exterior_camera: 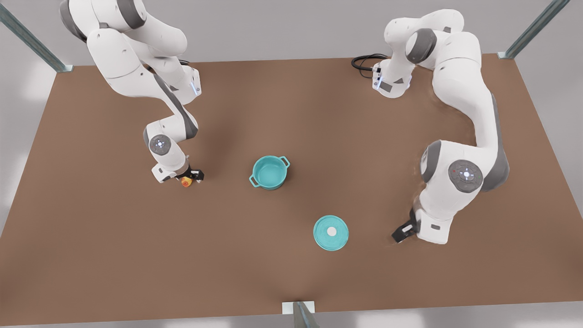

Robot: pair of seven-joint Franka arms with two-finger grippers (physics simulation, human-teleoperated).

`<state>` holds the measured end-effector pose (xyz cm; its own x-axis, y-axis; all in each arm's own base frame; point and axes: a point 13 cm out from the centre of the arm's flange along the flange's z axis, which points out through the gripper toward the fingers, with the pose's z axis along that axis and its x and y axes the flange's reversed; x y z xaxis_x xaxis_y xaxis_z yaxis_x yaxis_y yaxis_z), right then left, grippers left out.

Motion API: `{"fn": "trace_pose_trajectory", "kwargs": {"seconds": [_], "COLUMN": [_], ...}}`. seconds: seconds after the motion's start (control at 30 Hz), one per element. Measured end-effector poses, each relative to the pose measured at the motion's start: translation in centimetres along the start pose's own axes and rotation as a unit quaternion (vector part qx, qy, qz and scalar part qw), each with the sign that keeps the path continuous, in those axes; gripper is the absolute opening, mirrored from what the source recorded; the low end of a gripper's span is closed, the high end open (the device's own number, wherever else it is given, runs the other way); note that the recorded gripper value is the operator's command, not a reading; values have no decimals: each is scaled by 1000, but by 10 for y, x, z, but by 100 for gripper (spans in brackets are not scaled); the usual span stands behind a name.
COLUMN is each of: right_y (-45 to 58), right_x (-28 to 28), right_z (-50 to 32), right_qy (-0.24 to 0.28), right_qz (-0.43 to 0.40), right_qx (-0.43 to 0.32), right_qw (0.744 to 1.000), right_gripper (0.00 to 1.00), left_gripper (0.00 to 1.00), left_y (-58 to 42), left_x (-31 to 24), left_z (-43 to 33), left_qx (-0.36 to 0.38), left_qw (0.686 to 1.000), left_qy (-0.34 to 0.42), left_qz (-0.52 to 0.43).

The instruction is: Open the pot lid and put the potato into the pot

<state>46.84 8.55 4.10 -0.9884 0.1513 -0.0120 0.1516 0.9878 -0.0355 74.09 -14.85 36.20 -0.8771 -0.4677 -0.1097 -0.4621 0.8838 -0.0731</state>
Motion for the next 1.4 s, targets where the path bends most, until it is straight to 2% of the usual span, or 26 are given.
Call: {"fn": "trace_pose_trajectory", "kwargs": {"seconds": [0.07,0.1,0.17,0.23,0.4,0.57,0.7,1.1,1.4], "right_y": [-6,-9,-11,-11,-11,-11,-11,-7,37], "right_x": [-1,-1,-2,-2,-2,-2,-3,-24,-36], "right_z": [3,4,4,4,5,5,4,-35,-77], "right_qy": [1,0,0,-1,-1,-2,-3,-31,-35], "right_qz": [0,0,-2,-3,-2,0,2,12,13], "right_qx": [4,6,8,8,9,9,8,12,8], "right_qw": [1000,1000,1000,1000,1000,1000,1000,999,999], "right_gripper": [100,100,93,92,69,56,52,53,54], "left_gripper": [100,100,100,100,100,100,100,100,100], "left_y": [90,113,148,152,153,162,162,162,162], "left_x": [61,65,61,67,72,67,68,70,71], "left_z": [-33,-42,-48,-44,-46,-49,-49,-49,-49], "left_qx": [-44,-47,-47,-47,-43,-37,-35,-31,-29], "left_qw": [998,997,997,995,991,988,984,975,970], "left_qy": [47,54,68,84,95,99,103,108,109], "left_qz": [3,2,1,25,81,114,141,194,215]}}
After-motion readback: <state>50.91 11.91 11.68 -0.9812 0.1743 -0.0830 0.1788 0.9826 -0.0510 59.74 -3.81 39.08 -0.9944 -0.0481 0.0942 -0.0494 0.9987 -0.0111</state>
